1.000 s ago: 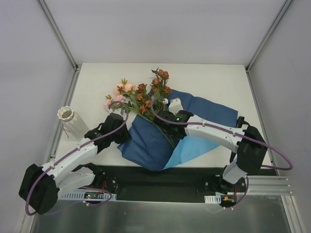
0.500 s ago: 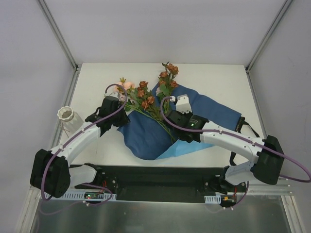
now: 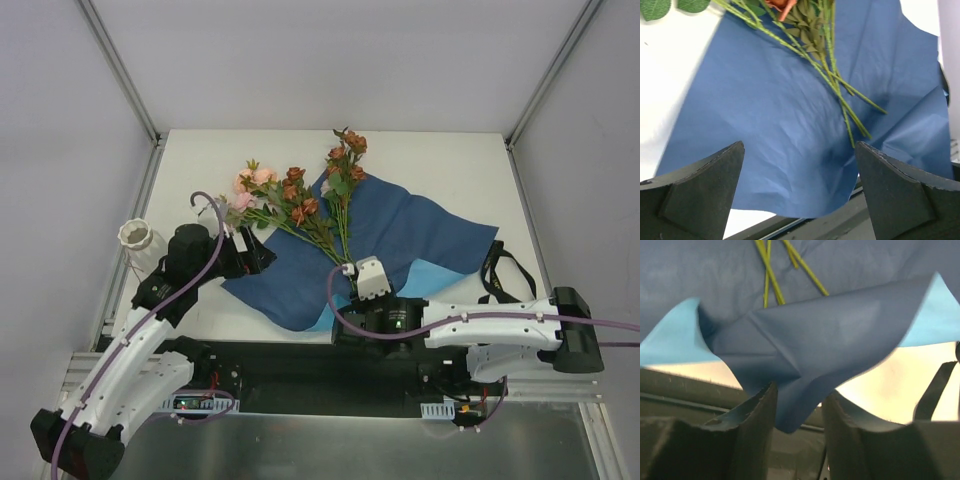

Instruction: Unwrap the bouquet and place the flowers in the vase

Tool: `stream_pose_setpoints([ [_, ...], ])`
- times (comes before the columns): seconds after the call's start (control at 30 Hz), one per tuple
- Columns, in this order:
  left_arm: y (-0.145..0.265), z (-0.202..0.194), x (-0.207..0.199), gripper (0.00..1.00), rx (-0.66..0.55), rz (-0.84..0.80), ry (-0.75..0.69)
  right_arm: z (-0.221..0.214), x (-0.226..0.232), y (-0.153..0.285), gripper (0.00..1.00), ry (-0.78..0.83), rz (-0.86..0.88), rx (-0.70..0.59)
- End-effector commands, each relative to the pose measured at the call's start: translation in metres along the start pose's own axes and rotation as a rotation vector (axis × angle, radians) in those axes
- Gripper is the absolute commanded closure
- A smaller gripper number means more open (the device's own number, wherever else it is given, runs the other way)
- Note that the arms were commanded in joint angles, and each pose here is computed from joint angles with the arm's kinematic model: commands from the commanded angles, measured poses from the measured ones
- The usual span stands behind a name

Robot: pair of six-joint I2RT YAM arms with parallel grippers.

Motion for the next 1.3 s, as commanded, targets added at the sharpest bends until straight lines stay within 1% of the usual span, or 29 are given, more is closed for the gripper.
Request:
stream_pose_setpoints([
  [0.0, 0.025, -0.005, -0.01, 0.07, 0.019, -0.077, 0.004, -0.014, -0.002, 0.022, 0.52, -0.037, -0.044, 0.035],
  [0.07, 0.035, -0.004, -0.015, 0.05, 0.012, -0.109, -0.001, -0.02, -0.001, 0.027, 0.41, -0.041, -0.048, 0.036],
  [0.13, 0.044, -0.001, -0.022, 0.04, 0.014, -0.144, -0.006, -0.023, -0.007, 0.033, 0.36, -0.008, -0.078, 0.039],
  [0.17, 0.049, 0.0, -0.027, 0.04, 0.016, -0.175, -0.01, -0.024, -0.01, 0.036, 0.27, -0.029, -0.093, 0.033],
  [0.23, 0.056, -0.002, -0.03, 0.04, 0.026, -0.205, -0.014, -0.021, -0.023, 0.048, 0.23, -0.002, -0.116, 0.007],
  [0.3, 0.062, -0.004, -0.034, 0.04, 0.038, -0.245, -0.021, -0.018, -0.037, 0.058, 0.21, -0.008, -0.126, -0.01],
  [0.4, 0.069, -0.007, -0.038, 0.04, 0.05, -0.29, -0.028, -0.008, -0.051, 0.077, 0.18, -0.064, -0.063, -0.019],
  [0.5, 0.073, -0.007, -0.041, 0.04, 0.048, -0.319, -0.033, 0.012, -0.053, 0.097, 0.15, -0.18, 0.095, -0.046],
  [0.53, 0.074, -0.007, -0.041, 0.04, 0.045, -0.319, -0.036, 0.019, -0.054, 0.1, 0.15, -0.173, 0.133, -0.063],
  [0.57, 0.074, -0.007, -0.041, 0.04, 0.046, -0.32, -0.04, 0.029, -0.054, 0.107, 0.12, -0.208, 0.176, -0.082],
  [0.6, 0.074, -0.006, -0.041, 0.03, 0.044, -0.322, -0.044, 0.041, -0.056, 0.111, 0.1, -0.248, 0.215, -0.135],
  [0.63, 0.074, -0.005, -0.042, 0.03, 0.049, -0.325, -0.047, 0.048, -0.059, 0.114, 0.08, -0.245, 0.233, -0.169],
  [0.67, 0.074, -0.004, -0.043, 0.04, 0.047, -0.333, -0.057, 0.058, -0.061, 0.118, 0.04, -0.265, 0.254, -0.202],
  [0.7, 0.075, -0.004, -0.043, 0.03, 0.05, -0.338, -0.063, 0.069, -0.065, 0.119, 0.02, -0.296, 0.267, -0.274],
  [0.73, 0.076, -0.005, -0.044, 0.04, 0.049, -0.347, -0.066, 0.077, -0.068, 0.118, 0.0, -0.313, 0.255, -0.305],
  [0.77, 0.076, -0.005, -0.044, 0.03, 0.052, -0.349, -0.064, 0.084, -0.073, 0.118, 0.0, -0.278, 0.239, -0.337],
  [0.8, 0.077, -0.006, -0.044, 0.03, 0.053, -0.354, -0.065, 0.091, -0.071, 0.119, 0.0, -0.332, 0.266, -0.348],
  [0.83, 0.079, -0.006, -0.045, 0.03, 0.051, -0.367, -0.068, 0.097, -0.074, 0.114, 0.0, -0.344, 0.238, -0.354],
  [0.87, 0.081, -0.006, -0.046, 0.03, 0.049, -0.373, -0.068, 0.097, -0.075, 0.111, 0.0, -0.293, 0.243, -0.33],
  [0.9, 0.083, -0.006, -0.047, 0.03, 0.05, -0.381, -0.068, 0.096, -0.067, 0.105, 0.0, -0.334, 0.284, -0.326],
  [0.93, 0.086, -0.008, -0.047, 0.03, 0.048, -0.386, -0.07, 0.099, -0.068, 0.095, 0.0, -0.362, 0.263, -0.314],
  [0.97, 0.088, -0.008, -0.048, 0.03, 0.047, -0.391, -0.07, 0.093, -0.061, 0.089, 0.01, -0.312, 0.322, -0.244],
  [1.0, 0.089, -0.009, -0.047, 0.03, 0.046, -0.388, -0.068, 0.096, -0.05, 0.083, 0.01, -0.367, 0.386, -0.226],
  [1.03, 0.091, -0.011, -0.047, 0.03, 0.042, -0.39, -0.072, 0.091, -0.049, 0.058, 0.01, -0.384, 0.343, -0.169],
  [1.07, 0.09, -0.012, -0.046, 0.03, 0.043, -0.385, -0.067, 0.083, -0.038, 0.052, 0.01, -0.38, 0.424, -0.067],
  [1.13, 0.09, -0.014, -0.045, 0.03, 0.045, -0.382, -0.064, 0.083, -0.022, 0.027, 0.01, -0.385, 0.412, 0.018],
  [1.17, 0.089, -0.016, -0.044, 0.03, 0.05, -0.382, -0.056, 0.083, -0.014, 0.023, 0.02, -0.37, 0.44, 0.064],
  [1.2, 0.089, -0.017, -0.044, 0.03, 0.055, -0.38, -0.051, 0.08, -0.001, 0.007, 0.02, -0.308, 0.408, 0.116],
  [1.27, 0.087, -0.018, -0.043, 0.03, 0.062, -0.38, -0.044, 0.093, 0.014, 0.001, 0.02, -0.267, 0.408, 0.128],
])
Point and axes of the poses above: each gripper's point midway between its finger pads, its own y axis back along the fingers, its own x axis along the line the jaws close on, z = x × y, the point moved 8 cm from there along y, back along the fingers, and after that the axes turned 8 degrees about -y, right-handed, at the moved point
